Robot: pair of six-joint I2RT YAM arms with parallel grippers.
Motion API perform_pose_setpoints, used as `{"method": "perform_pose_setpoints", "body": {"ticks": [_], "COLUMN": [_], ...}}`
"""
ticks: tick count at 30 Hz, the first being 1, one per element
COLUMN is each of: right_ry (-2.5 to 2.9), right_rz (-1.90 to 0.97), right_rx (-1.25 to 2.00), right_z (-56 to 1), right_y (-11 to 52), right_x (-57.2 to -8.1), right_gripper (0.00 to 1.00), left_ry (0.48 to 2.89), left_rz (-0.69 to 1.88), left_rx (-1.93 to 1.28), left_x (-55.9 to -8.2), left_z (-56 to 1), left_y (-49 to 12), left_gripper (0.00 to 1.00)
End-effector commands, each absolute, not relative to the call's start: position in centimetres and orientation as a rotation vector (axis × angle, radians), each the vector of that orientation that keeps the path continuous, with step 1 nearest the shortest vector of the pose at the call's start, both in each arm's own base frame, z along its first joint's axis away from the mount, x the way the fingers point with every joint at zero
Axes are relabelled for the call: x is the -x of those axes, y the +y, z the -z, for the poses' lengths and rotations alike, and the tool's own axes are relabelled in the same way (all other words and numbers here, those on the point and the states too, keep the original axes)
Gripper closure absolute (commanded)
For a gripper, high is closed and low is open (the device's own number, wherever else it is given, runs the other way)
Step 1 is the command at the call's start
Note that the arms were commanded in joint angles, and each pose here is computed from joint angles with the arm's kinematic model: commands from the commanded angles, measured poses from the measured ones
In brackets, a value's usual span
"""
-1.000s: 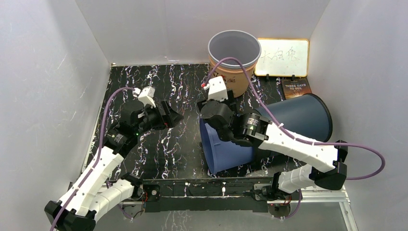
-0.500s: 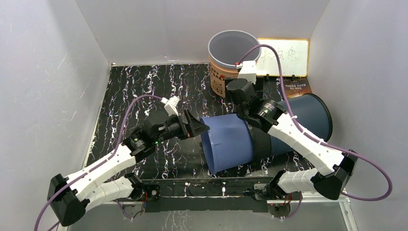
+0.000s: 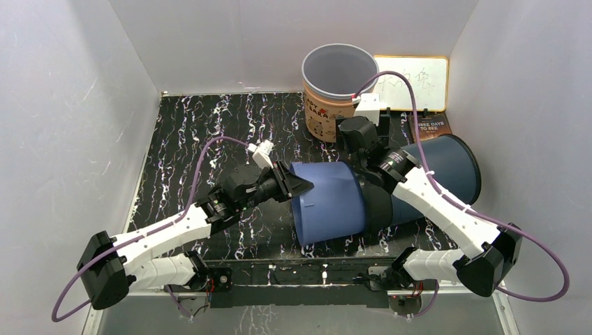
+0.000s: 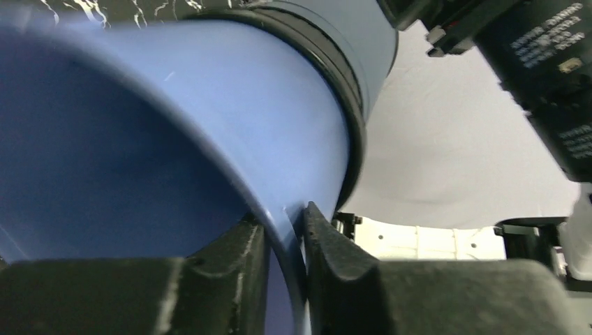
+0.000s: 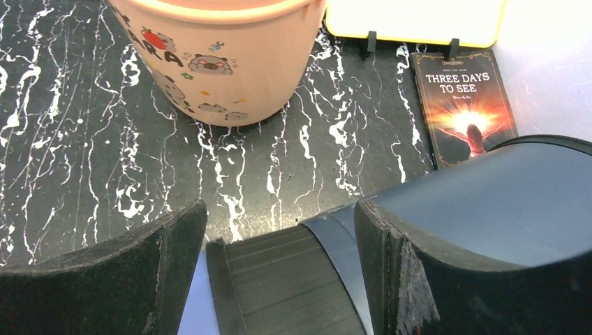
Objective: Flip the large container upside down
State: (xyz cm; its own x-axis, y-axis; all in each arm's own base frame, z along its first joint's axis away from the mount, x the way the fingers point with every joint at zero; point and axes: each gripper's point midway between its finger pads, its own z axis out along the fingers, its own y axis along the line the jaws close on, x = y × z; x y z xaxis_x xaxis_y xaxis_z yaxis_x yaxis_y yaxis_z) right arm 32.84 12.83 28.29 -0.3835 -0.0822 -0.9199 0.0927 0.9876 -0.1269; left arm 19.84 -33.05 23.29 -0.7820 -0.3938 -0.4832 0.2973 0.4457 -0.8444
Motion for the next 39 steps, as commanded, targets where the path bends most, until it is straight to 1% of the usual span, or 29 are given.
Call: {"method": "perform_pose_setpoints", "body": {"ticks": [1,2,8,15,19,23,28,35,39], "right_ry": [1.901,1.910,1.949,2.002,2.015,2.016,2.012,2.007,2.002], "right_rz": [0.155,0.158,0.165,0.173,0.172,0.167,0.162,0.142,0.124], "right_rx": [-0.066,-0.065,-0.037,0.000,0.003,0.000,-0.002,-0.007,-0.011], "right_z": [-29.8,-29.5,-27.6,-25.0,-24.5,-24.6,-24.8,-25.1,-25.3], "right_y": [11.5,11.3,10.7,10.9,11.1,11.3,11.2,11.4,11.7], "right_x": [-32.8,-32.6,-31.6,-31.4,-31.7,-31.8,-31.7,-31.8,-31.9], "right_gripper": [0.25,0.25,0.25,0.25,0.25,0.26,0.25,0.26,0.26], "left_ry": [2.004,2.012,2.051,2.002,1.974,2.000,1.906,1.632,1.532], "left_rz": [1.292,1.271,1.083,0.841,0.722,0.603,0.626,0.817,0.843], "left_rx": [0.126,0.135,0.140,0.204,0.264,0.286,0.286,0.253,0.254], "left_x": [-20.7,-20.8,-20.8,-20.0,-19.4,-18.9,-19.7,-21.5,-22.4], "left_z": [-23.7,-23.3,-22.1,-23.5,-24.0,-23.9,-26.9,-32.3,-34.0], "left_y": [-31.5,-31.2,-28.0,-20.8,-16.8,-14.3,-14.1,-16.8,-17.5], "left_gripper": [0.95,1.00,1.00,1.00,1.00,1.00,1.00,1.00,1.00]}}
